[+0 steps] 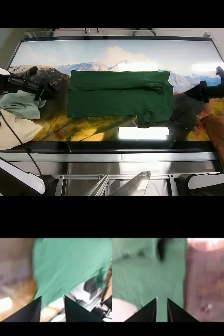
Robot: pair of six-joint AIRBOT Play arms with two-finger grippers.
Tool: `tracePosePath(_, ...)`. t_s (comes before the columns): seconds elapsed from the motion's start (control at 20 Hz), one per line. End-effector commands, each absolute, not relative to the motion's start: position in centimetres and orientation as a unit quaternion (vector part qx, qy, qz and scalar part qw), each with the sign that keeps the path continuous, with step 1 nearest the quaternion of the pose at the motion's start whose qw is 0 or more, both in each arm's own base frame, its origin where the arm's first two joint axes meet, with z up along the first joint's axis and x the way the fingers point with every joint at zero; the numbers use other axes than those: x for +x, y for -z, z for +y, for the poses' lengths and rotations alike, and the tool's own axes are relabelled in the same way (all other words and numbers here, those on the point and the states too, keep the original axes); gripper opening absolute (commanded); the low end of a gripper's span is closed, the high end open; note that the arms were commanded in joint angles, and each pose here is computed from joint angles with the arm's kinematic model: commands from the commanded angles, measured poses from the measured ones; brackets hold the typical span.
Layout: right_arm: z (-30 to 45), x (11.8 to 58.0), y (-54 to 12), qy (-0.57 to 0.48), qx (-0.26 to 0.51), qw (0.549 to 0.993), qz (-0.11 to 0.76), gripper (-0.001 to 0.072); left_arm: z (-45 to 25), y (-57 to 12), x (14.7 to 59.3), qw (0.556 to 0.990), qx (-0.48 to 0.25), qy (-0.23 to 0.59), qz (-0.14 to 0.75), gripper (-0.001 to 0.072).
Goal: Fold the shirts.
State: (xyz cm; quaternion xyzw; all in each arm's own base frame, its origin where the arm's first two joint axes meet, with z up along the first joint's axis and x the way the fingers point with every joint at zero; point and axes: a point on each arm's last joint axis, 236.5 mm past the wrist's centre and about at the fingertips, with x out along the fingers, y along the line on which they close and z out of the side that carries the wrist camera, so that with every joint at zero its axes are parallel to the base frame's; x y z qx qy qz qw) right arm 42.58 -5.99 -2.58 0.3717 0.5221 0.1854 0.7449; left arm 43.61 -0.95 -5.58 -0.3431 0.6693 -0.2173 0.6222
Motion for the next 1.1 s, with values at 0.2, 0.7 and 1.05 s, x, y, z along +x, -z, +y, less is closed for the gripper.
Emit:
tracePosePath(0.2,-3.8,36.0,4.4,-0.137,0.381,0.736,0.543,0.0276,-4.7,13.3,37.2,0.592,-0.317,0.146,0.726,0.0295)
tracePosePath(0.7,1.9,31.0,10.7,-0.111,0.428,0.691,0.571,0.0381,-7.6,14.3,38.0,0.616,-0.276,0.169,0.718,0.0021)
tracePosePath(1.05,5.5,35.4,9.1,-0.150,0.419,0.736,0.509,0.0359,-7.5,14.1,37.5,0.607,-0.279,0.172,0.724,0.0022)
